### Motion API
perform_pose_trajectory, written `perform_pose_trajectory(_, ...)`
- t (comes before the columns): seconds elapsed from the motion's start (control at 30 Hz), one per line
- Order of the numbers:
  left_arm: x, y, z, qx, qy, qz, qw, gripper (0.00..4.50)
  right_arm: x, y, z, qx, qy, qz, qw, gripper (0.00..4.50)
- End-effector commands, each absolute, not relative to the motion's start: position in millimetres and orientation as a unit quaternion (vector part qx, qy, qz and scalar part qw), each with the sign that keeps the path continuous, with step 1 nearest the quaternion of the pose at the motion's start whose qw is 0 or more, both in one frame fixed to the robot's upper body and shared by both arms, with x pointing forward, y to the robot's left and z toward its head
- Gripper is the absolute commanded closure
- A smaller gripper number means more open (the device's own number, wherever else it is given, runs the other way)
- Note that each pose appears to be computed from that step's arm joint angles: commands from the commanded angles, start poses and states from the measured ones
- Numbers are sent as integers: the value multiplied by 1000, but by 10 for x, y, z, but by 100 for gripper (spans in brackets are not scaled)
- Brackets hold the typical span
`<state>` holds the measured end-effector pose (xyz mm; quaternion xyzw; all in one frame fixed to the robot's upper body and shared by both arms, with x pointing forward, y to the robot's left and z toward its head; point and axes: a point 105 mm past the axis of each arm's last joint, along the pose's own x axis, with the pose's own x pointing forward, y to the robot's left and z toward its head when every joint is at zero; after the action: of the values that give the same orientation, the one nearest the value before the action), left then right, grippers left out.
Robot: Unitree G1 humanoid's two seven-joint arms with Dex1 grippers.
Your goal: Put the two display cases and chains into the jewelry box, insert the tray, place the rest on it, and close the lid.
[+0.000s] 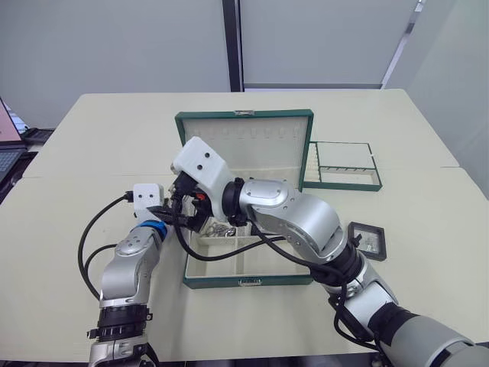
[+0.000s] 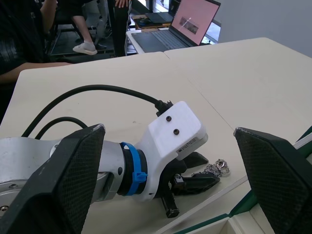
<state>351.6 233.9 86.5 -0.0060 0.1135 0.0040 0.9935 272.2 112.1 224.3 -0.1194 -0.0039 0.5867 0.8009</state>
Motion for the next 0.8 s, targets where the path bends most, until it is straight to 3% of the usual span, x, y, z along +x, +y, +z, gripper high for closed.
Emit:
perform_pose_trajectory(0.03,3490,2348,755,-7,133,3,991,414,2662,1152,2421,-114,-39,594,795,0)
perform_pose_trajectory(0.1,3488,2355,752,-7,133,3,991,450,2661,1153,2423,-114,-40,595,795,0)
perform_pose_trajectory(0.8,3520,2666,566,-9,118,33,992,450,2756,1044,2523,-105,-50,594,796,0)
